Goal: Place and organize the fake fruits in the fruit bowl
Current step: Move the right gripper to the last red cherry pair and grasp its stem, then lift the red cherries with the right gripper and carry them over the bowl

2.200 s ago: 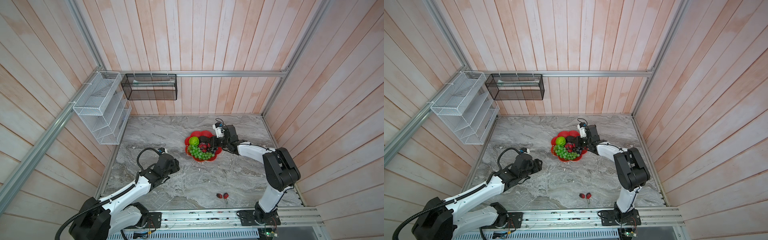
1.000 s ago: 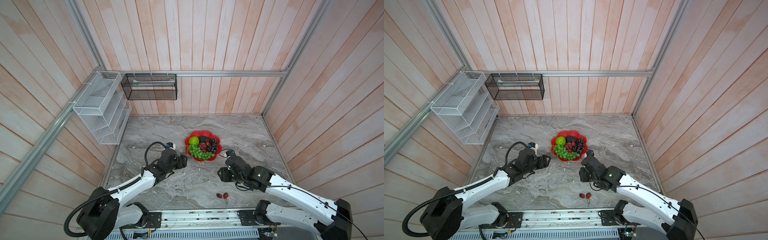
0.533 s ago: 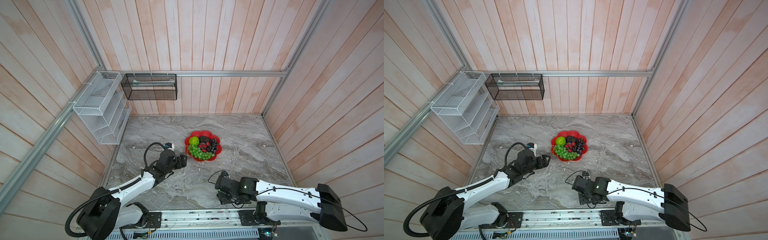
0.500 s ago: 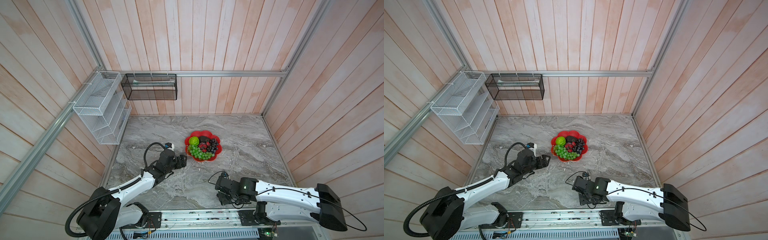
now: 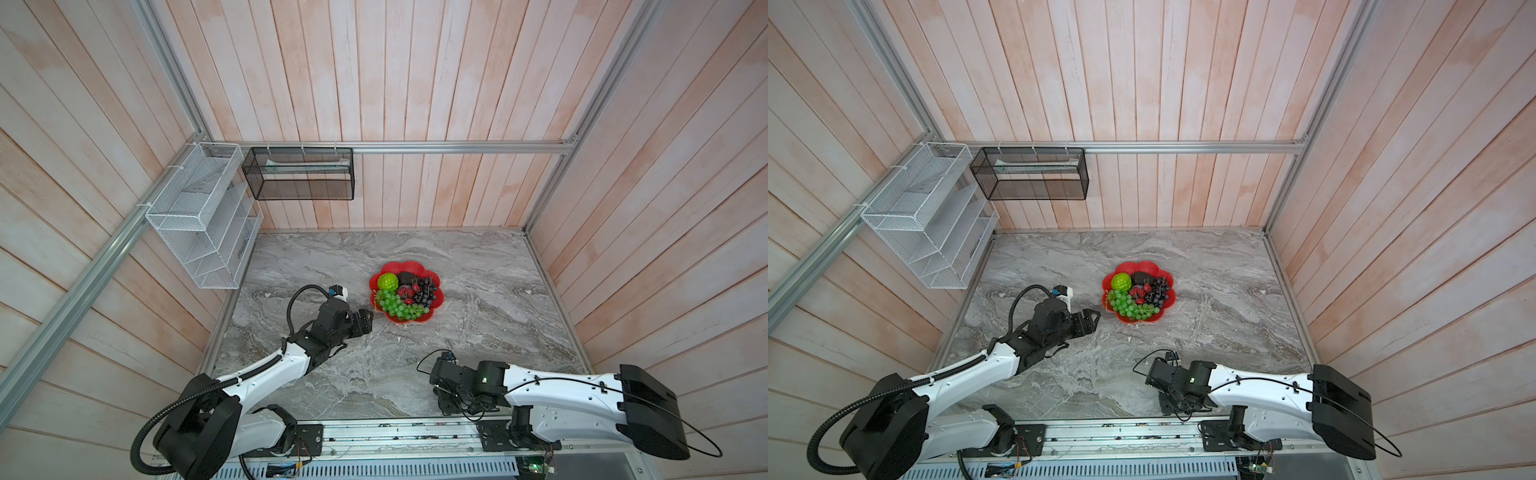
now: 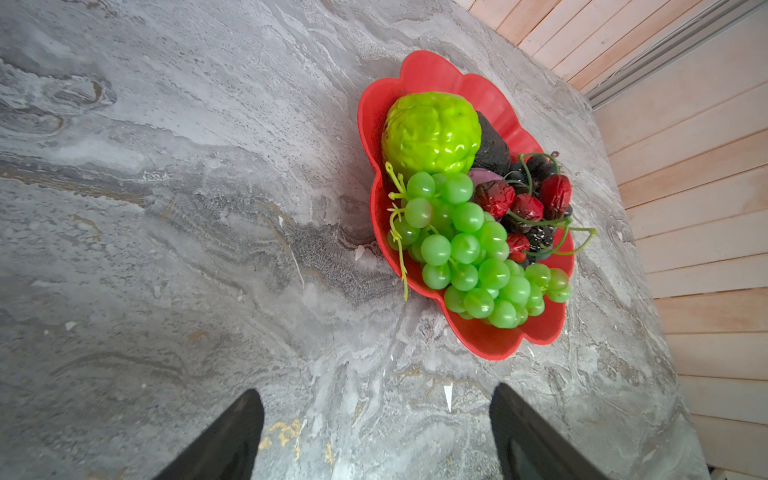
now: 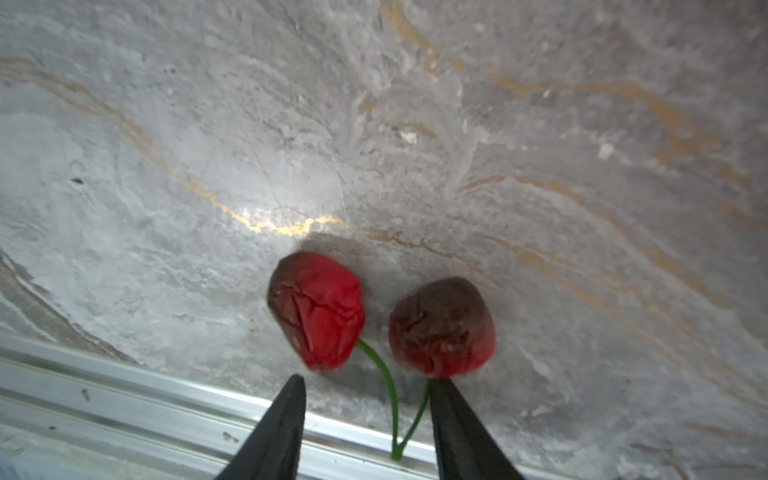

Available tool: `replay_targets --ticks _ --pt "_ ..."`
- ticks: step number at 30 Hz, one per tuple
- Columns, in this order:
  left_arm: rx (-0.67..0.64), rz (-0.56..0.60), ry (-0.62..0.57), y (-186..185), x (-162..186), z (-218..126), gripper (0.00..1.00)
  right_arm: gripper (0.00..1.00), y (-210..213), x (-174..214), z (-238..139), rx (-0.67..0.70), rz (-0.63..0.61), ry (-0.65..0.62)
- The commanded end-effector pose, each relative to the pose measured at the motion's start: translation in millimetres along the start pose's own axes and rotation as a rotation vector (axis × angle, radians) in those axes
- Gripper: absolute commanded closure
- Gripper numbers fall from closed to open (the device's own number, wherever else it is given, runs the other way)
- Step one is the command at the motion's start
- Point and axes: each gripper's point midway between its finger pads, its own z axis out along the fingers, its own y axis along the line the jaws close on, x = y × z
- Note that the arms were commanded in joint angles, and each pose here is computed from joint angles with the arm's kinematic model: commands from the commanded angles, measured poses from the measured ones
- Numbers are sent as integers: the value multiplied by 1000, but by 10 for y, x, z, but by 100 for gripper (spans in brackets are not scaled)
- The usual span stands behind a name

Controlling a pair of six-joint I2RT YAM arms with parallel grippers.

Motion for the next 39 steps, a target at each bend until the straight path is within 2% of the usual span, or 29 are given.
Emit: replay_targets --ticks 1,13,23,31,39 --pt "6 -10 -12 -23 -54 7 13 56 -91 -21 75 32 2 -3" --pt "4 -10 -13 -28 -69 3 13 89 -84 -78 100 33 -21 -11" --pt "7 -12 -19 -51 -99 -5 13 99 150 -354 -206 -24 -82 -78" --pt "-23 -23 -26 1 -118 -56 13 100 425 -1127 -744 -230 -108 -207" --pt "-77 -56 -27 88 -134 -69 13 100 653 -2025 -1010 -372 -201 -340"
